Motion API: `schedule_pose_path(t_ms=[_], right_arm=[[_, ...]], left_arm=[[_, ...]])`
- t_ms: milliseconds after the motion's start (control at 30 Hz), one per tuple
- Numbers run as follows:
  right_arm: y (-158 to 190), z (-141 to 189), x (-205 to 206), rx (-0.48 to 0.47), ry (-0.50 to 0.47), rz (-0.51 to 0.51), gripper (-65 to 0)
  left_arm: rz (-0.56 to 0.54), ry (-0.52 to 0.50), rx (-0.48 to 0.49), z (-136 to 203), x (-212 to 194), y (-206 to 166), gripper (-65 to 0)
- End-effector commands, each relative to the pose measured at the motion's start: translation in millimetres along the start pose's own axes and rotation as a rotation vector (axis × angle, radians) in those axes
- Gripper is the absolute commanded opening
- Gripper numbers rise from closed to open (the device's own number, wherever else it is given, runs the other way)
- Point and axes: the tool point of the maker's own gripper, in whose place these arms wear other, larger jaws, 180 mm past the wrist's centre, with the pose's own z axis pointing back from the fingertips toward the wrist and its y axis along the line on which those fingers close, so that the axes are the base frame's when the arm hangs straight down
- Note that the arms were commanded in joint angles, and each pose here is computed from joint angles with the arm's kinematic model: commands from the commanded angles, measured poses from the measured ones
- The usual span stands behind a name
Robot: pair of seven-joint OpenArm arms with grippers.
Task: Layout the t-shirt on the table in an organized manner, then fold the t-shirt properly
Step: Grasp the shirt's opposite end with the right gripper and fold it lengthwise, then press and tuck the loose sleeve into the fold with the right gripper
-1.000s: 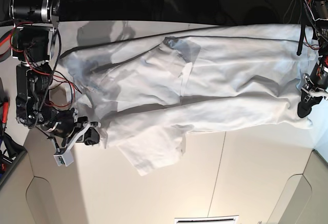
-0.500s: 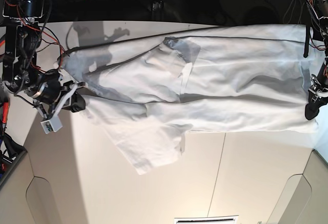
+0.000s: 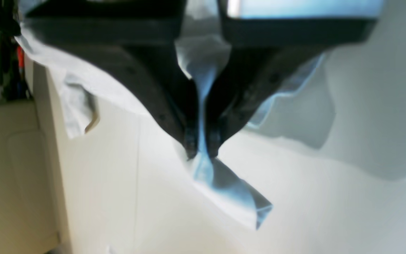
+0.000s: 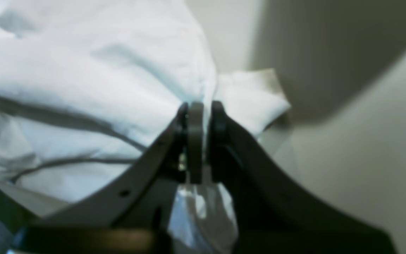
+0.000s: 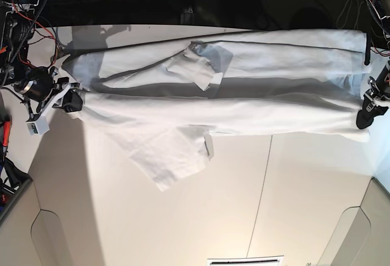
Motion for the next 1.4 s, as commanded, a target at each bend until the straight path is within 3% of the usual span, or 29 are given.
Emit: schedule_pose_path(t_ms=[0, 300, 500, 733, 833, 867, 933, 1000, 1200, 1367], right_arm=[[-3.8, 6.3, 12.8, -0.007, -0.035, 0.018, -65.0], [-17.7, 7.4, -6.4, -0.083, 0.031, 0.048, -65.0], [-24.3, 7.9, -9.6, -0.120, 0.049, 0.069, -65.0], [-37.3, 9.5, -15.5, -0.196, 0.082, 0.070, -65.0], [-37.3, 9.6, -15.5, -0.196, 0.082, 0.070, -65.0], [-37.3, 9.6, -15.5, -0.196, 0.082, 0.070, -62.4], [-37.2, 9.6, -14.8, -0.195, 0.080, 0.070, -48.0], [-37.4, 9.8, -15.1, -0.196, 0.082, 0.071, -42.0], [-40.4, 16.0, -5.8, -0.211, 0.052, 0.073, -42.0], [-43.2, 45.5, 44.8, -0.265, -0.107, 0.119, -42.1]], left_arm=[[-0.031, -0.035, -0.021, 4.2, 19.4, -4.5, -65.0], [-0.027, 0.013, 0.002, 11.4, 2.1, 4.3, -65.0], [-0.069, 0.095, 0.054, 6.7, -29.9, 11.0, -65.0], [-0.118, 0.083, 0.093, 0.7, -43.2, 13.8, -65.0], [-0.135, 0.067, 0.100, 1.5, -37.2, 15.7, -56.1], [-0.137, 0.065, 0.101, 1.7, -35.4, 16.0, -52.8], [-0.141, 0.063, 0.102, 2.0, -32.9, 16.5, -48.2], [-0.144, 0.062, 0.103, 2.4, -31.7, 16.9, -46.1], [-0.144, 0.061, 0.102, 2.4, -31.4, 16.8, -45.1], [-0.144, 0.053, 0.102, 2.3, -30.0, 16.6, -45.1]])
